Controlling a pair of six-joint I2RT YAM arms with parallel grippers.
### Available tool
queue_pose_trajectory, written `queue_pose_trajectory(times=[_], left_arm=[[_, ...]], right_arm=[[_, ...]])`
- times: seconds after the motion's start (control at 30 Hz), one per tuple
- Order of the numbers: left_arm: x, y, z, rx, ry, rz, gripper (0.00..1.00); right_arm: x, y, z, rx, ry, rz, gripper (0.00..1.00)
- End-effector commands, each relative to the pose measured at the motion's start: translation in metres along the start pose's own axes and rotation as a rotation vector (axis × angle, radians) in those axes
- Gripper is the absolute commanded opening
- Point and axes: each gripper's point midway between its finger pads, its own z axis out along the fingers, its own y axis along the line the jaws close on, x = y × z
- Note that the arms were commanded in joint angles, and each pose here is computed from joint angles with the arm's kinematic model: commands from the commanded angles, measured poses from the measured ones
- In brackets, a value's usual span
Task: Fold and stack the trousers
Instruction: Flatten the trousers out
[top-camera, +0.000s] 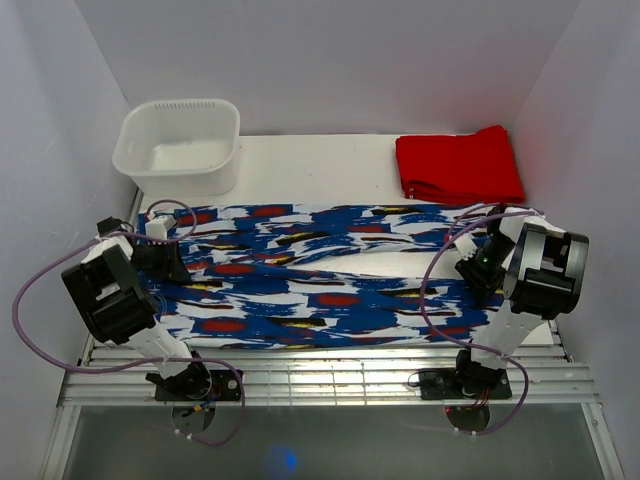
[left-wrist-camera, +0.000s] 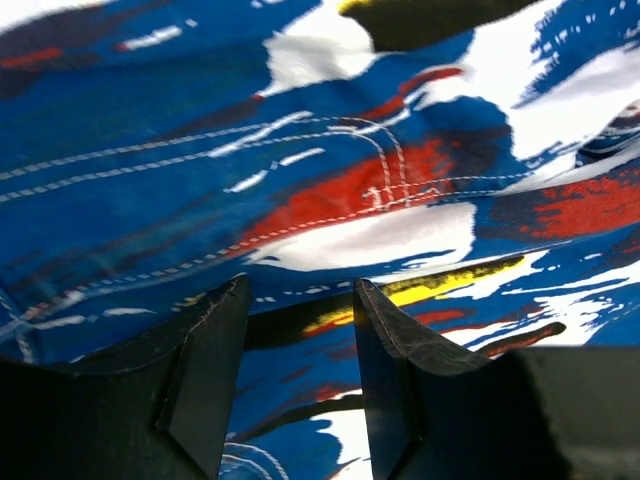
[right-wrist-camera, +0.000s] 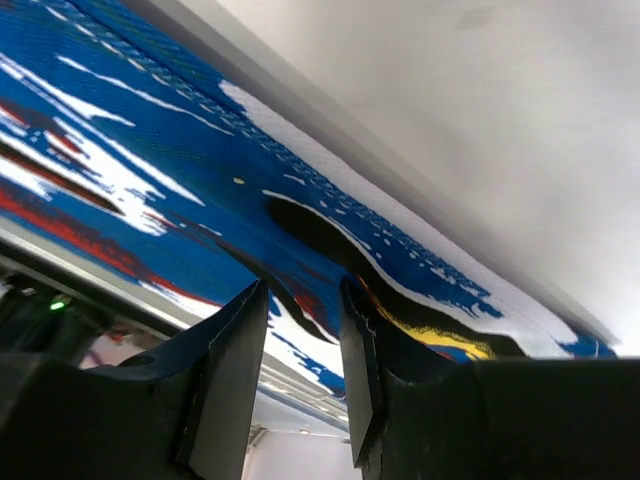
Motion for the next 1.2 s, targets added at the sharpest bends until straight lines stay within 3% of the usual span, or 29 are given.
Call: queue_pose_trajectory(times=[0.0,0.2,0.27,0.43,0.53,0.7,0.83,1.0,1.17], left_arm=[[-0.024,0.011,0.003,-0.012,-0.053,-0.024,0.57],[-0.033,0.016,0.004,-0.009,-0.052,-0.011,0.57],[-0.041,0.01,-0.003,0.03,-0.067,0.048,0.57],[-0.093,-0.009,-0.036,0.085,-0.187,0.163,0.57],[-0.124,-0.014,-0.036,0.074,-0.218,0.213,0.57],[-0.15,0.001,-0.002,0.037,-0.205,0.174,0.57],[-0.15,0.016,0.027,0.026,-0.157,0.15,0.57],[-0.126,0.026,0.053,0.019,-0.062,0.146,0.55],[-0.077,0.027,0.052,0.017,0.084,0.271,0.42]], right_arm=[[-0.048,-0.108,-0.018,0.391,-0.127,-0.052,0.42],[-0.064,-0.117,-0.04,0.417,-0.182,-0.063,0.44],[-0.074,-0.095,-0.045,0.3,-0.236,-0.075,0.47],[-0.135,-0.087,-0.114,0.252,-0.502,-0.092,0.48],[-0.171,-0.09,-0.125,0.251,-0.544,-0.112,0.47],[-0.215,-0.101,-0.088,0.272,-0.484,-0.126,0.43],[-0.215,-0.113,-0.053,0.295,-0.404,-0.134,0.42],[-0.175,-0.109,-0.005,0.289,-0.266,-0.169,0.4],[-0.136,-0.093,0.007,0.282,-0.19,-0.266,0.38]])
